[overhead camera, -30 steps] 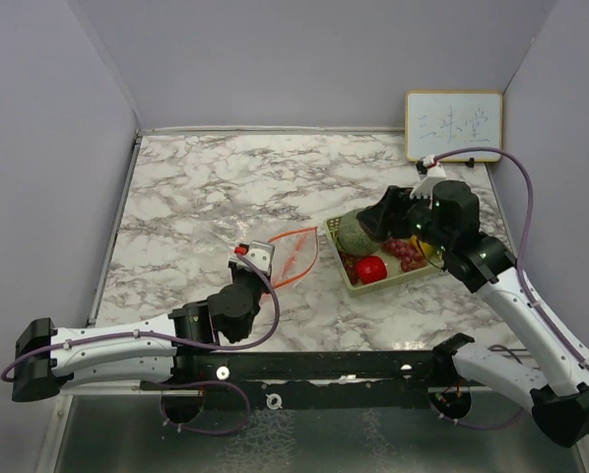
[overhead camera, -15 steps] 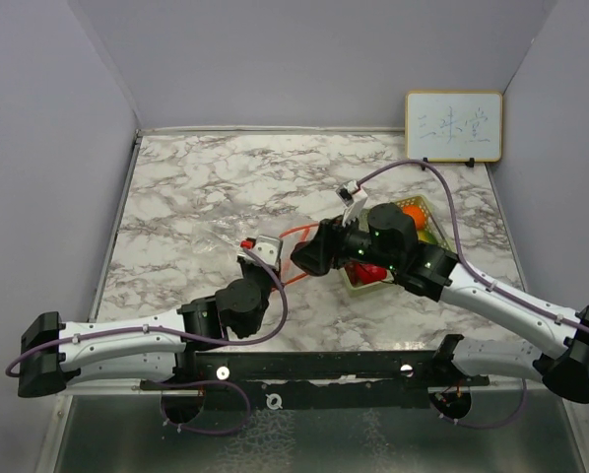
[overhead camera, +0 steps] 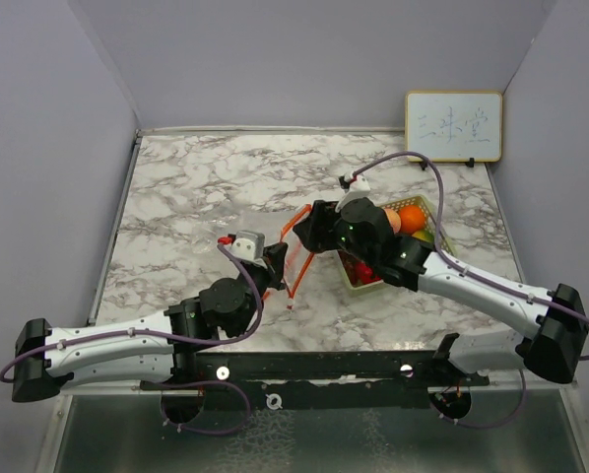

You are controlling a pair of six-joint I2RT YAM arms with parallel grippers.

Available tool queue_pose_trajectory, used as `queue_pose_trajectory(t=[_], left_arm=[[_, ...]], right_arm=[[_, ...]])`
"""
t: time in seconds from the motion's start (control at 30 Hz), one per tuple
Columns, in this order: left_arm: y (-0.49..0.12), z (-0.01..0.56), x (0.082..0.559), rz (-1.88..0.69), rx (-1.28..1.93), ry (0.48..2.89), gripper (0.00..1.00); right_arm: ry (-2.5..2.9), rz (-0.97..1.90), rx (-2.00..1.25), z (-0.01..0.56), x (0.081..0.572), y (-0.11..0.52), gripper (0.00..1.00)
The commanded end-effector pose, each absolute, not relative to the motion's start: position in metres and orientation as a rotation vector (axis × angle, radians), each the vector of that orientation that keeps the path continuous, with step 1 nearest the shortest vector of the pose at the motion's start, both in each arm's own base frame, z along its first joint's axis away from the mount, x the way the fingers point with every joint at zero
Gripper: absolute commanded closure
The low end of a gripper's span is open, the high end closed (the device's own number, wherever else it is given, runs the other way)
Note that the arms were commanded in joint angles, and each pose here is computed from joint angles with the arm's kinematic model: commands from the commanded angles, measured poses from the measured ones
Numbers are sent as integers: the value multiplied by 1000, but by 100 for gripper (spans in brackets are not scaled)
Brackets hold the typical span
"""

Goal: Place the food in the zip-top bag and seal the zipper
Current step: Place the fake vegetable in the zipper food storage bag.

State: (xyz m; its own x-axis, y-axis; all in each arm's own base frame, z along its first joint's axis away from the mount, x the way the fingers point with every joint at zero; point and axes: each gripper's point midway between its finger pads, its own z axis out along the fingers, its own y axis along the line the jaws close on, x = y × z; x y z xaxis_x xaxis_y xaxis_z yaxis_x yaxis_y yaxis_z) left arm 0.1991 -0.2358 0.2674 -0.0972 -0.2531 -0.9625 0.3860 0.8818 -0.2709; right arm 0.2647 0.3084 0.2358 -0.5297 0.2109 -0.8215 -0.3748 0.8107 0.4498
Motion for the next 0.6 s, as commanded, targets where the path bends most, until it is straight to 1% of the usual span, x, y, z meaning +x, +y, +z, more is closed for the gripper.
queue_pose_trajectory(t=[0.0, 0.1, 0.23, 0.27, 0.33, 0.5, 0.53, 0.57], left_arm=[[-249, 268, 193, -667, 71, 1582, 100], [-249, 262, 195, -675, 40, 1580, 100], [-251, 256, 195, -699, 9, 1583, 100], [-251, 255, 195, -705, 1, 1584, 100], [-252, 252, 195, -721, -13, 1586, 100], [-250, 253, 193, -791, -76, 1572, 100], [-250, 255, 192, -812, -89, 1569, 100], [-251, 256, 190, -834, -100, 1567, 100]], right_arm=[[1971, 635, -58, 248, 276, 317, 79], [1970, 626, -61, 250, 270, 322, 69], [1968, 657, -14, 256, 264, 317, 67], [1961, 673, -3, 261, 263, 316, 64], [1958, 689, 3, 265, 260, 315, 55], [1989, 661, 4, 258, 260, 315, 53], [1992, 635, 21, 256, 263, 312, 50], [1998, 616, 32, 255, 265, 311, 49]])
